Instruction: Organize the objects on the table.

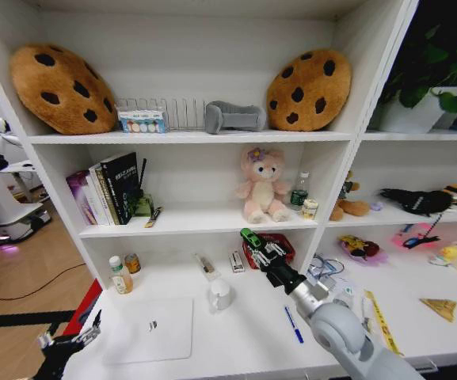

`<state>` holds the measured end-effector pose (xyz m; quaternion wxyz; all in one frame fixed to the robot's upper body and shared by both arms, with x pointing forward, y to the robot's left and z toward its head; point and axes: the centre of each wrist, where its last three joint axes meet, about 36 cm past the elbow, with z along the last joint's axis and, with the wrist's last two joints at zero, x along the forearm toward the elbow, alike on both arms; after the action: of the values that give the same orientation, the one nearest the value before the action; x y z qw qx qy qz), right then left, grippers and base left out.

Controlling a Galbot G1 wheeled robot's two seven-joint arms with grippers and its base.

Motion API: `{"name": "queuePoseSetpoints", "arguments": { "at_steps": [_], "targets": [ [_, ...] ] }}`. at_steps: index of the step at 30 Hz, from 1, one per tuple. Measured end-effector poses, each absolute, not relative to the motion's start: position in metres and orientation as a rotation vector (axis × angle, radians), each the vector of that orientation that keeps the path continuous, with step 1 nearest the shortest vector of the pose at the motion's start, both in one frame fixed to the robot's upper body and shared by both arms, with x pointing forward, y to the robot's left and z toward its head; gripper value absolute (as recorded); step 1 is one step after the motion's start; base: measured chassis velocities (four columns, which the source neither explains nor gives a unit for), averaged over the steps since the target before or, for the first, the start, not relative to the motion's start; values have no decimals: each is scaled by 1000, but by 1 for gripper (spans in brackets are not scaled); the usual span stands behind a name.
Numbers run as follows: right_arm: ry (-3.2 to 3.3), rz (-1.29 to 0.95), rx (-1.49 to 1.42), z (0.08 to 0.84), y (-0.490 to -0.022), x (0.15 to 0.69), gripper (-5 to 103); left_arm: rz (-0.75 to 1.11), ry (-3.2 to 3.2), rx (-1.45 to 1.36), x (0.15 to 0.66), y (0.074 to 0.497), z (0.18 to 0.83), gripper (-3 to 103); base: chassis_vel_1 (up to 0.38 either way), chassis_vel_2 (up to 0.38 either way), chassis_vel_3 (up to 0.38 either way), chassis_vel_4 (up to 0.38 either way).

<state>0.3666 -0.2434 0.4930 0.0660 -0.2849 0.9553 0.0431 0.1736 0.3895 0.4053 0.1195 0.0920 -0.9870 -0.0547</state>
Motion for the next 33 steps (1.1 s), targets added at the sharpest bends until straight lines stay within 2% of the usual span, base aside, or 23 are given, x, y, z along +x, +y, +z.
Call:
{"name": "queuePoseSetpoints", "arguments": {
  "at_steps": [16, 26, 33],
  "targets": [
    [2890, 176, -896, 511, -220, 429, 37, -154, -2871, 273, 173, 385, 399, 100, 0, 0, 0, 0],
    [2908, 134, -926, 515, -186, 490, 37, -153, -2861, 299, 168, 394, 396, 100, 0, 0, 0, 0],
    [2934, 117, -946, 506, -170, 505, 37, -152, -2860, 310, 167, 400, 395, 100, 0, 0, 0, 0]
  ]
}}
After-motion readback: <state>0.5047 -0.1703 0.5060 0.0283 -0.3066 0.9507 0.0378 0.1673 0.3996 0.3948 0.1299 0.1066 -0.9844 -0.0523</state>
